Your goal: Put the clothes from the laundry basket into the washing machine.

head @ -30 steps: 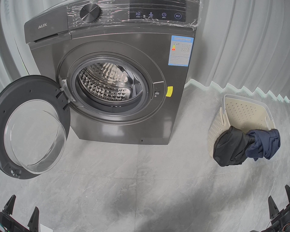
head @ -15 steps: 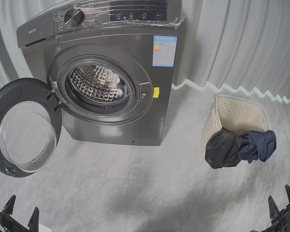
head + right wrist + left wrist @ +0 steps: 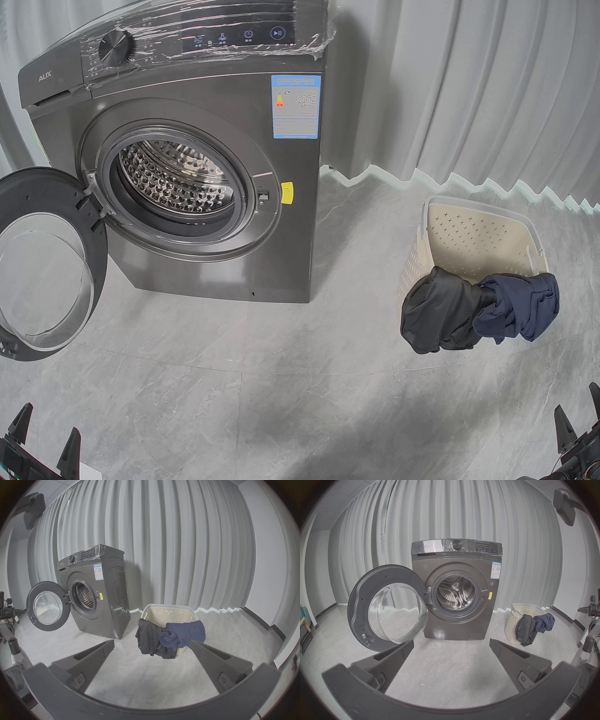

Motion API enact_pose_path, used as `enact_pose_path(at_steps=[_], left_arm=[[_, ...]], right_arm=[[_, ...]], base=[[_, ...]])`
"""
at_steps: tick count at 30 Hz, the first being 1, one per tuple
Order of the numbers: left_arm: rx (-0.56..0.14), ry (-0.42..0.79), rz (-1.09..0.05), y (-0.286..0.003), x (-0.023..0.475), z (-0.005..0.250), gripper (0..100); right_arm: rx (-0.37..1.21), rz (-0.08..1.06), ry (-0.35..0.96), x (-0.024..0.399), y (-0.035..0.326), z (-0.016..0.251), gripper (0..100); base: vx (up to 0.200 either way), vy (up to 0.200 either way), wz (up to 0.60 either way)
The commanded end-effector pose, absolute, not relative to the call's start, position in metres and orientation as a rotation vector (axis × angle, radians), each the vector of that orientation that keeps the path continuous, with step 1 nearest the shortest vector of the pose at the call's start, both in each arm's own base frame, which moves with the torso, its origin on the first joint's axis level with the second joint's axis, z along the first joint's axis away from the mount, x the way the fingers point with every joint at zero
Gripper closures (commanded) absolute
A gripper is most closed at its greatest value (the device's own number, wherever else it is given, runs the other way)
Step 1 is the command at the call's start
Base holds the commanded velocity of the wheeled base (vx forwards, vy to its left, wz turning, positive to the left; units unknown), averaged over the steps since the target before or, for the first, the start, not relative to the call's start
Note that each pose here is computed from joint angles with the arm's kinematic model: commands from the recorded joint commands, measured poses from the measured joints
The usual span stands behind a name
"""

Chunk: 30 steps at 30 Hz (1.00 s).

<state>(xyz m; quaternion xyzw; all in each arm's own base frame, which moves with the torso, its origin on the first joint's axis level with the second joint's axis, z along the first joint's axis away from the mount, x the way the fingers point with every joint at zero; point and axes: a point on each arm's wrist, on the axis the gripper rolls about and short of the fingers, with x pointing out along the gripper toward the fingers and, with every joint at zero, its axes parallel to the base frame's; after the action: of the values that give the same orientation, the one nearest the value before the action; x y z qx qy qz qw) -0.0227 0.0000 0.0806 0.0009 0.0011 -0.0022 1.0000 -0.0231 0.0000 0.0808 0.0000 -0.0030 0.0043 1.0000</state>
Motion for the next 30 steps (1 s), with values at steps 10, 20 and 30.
enact_pose_path(at_steps=[10,20,30], left_arm=[[0.002,0.003,-0.003,0.0000,-0.0227,0.0758,0],[0.002,0.003,-0.003,0.0000,-0.0227,0.0758,0],[0.003,0.003,-0.003,0.0001,-0.0227,0.0758,0]], right_arm=[[0.000,0.009,0.002,-0.0226,0.0000,0.0757,0],[0.000,0.009,0.002,-0.0226,0.0000,0.0757,0],[0.000,0.009,0.002,-0.0226,0.0000,0.0757,0]], base=[[0.000,-0.200,0.00],[0.000,-0.200,0.00],[0.000,-0.200,0.00]])
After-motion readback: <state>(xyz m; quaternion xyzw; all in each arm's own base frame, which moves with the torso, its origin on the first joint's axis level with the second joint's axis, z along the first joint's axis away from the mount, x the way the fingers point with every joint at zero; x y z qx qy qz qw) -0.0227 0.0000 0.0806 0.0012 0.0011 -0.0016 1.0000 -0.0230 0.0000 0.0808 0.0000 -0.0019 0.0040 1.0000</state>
